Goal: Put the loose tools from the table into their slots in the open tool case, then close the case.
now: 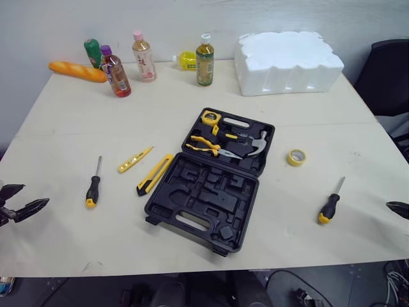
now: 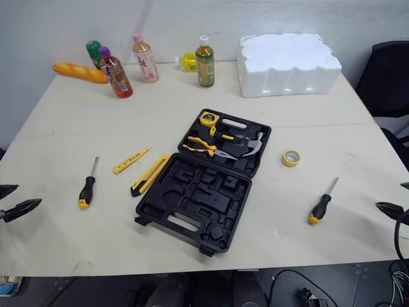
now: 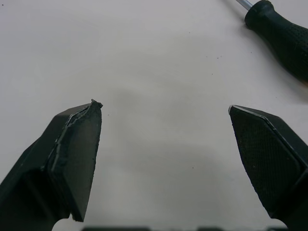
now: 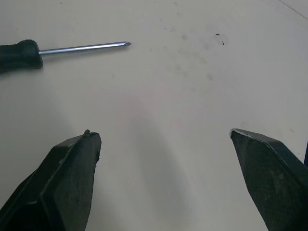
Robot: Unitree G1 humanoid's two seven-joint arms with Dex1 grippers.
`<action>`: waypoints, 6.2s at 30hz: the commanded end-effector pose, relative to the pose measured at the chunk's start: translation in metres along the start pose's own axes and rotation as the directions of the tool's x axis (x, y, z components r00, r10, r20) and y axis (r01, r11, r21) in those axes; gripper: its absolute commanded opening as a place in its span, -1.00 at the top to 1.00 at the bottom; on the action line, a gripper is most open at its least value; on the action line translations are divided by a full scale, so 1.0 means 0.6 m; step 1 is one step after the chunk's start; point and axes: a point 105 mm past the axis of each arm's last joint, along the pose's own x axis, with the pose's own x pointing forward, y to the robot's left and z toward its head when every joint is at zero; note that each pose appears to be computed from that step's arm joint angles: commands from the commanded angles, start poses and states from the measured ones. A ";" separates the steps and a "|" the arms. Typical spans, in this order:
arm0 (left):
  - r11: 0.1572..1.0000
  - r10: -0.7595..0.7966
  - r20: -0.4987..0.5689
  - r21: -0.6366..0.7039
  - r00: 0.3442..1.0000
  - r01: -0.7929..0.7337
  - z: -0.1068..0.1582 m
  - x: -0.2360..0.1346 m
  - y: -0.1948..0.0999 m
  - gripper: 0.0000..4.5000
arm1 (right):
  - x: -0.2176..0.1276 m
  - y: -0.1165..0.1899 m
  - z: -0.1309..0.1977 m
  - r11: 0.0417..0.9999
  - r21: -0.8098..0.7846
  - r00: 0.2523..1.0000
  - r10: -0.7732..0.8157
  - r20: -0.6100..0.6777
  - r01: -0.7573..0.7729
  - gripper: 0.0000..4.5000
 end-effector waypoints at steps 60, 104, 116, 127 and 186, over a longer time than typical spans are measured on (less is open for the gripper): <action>0.918 -0.367 0.164 0.222 0.915 0.328 0.296 0.308 -0.296 -0.45 | 0.212 0.232 0.207 0.992 0.097 0.944 0.051 0.325 -0.086 -0.76; 0.704 -0.641 -0.018 0.385 0.767 0.597 0.250 0.320 -0.440 1.00 | 0.220 0.323 0.272 0.949 -0.074 0.925 0.316 0.210 -0.307 0.97; 0.756 -0.611 0.062 0.339 0.789 0.560 0.274 0.331 -0.434 1.00 | 0.162 0.192 0.165 0.996 -0.019 0.996 0.083 0.045 -0.083 0.97; 0.706 -0.669 0.053 0.355 0.741 0.612 0.285 0.329 -0.469 1.00 | 0.245 0.283 0.222 0.962 -0.081 0.953 0.270 0.139 -0.260 0.97; 0.997 -0.079 -0.113 -0.029 0.990 0.076 0.025 -0.024 -0.001 -1.00 | -0.058 0.062 0.028 0.990 0.130 0.995 -0.036 -0.096 0.048 -1.00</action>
